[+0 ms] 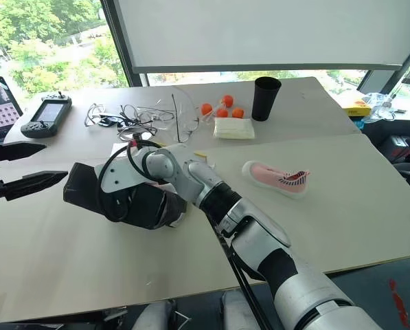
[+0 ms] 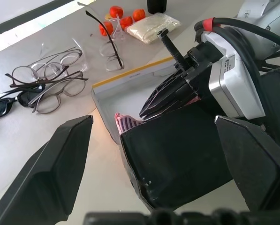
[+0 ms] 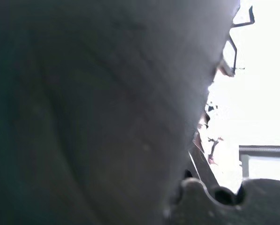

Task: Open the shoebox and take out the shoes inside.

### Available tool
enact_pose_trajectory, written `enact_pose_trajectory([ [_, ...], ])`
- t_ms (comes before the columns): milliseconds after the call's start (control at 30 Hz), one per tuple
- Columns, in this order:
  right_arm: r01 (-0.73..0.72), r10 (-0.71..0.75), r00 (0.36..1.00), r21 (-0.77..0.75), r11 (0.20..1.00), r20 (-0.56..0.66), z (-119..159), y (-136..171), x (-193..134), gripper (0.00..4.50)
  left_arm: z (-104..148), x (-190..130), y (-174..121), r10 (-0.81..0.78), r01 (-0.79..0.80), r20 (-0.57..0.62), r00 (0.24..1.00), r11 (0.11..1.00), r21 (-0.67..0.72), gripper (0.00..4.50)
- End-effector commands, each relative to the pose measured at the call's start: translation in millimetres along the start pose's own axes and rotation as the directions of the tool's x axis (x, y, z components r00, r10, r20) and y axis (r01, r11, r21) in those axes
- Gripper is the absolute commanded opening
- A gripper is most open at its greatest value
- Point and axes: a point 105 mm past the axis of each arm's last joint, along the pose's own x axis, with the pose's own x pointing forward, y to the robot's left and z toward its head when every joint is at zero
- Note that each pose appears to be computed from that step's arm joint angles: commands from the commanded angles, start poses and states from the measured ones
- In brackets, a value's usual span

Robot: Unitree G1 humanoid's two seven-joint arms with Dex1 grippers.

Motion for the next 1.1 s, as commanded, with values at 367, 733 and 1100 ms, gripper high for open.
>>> enact_pose_trajectory([
  [367,0.355,-0.374,0.927,-0.305,0.884,-0.005,8.1,-88.6,-22.1,0.04,12.5,4.9,2.8,-0.007,0.005,0.035,0.999,0.998,0.056,4.50],
  [733,0.190,-0.200,0.976,0.103,0.976,0.091,18.6,-58.6,-9.0,0.04,9.9,8.9,0.6,-0.015,0.013,0.039,0.999,0.998,0.057,4.50],
  [1100,-0.144,0.007,0.968,0.533,0.834,0.251,55.6,-15.4,-6.6,0.04,-18.4,27.3,7.7,0.019,-0.013,-0.098,0.995,0.998,0.069,4.50],
])
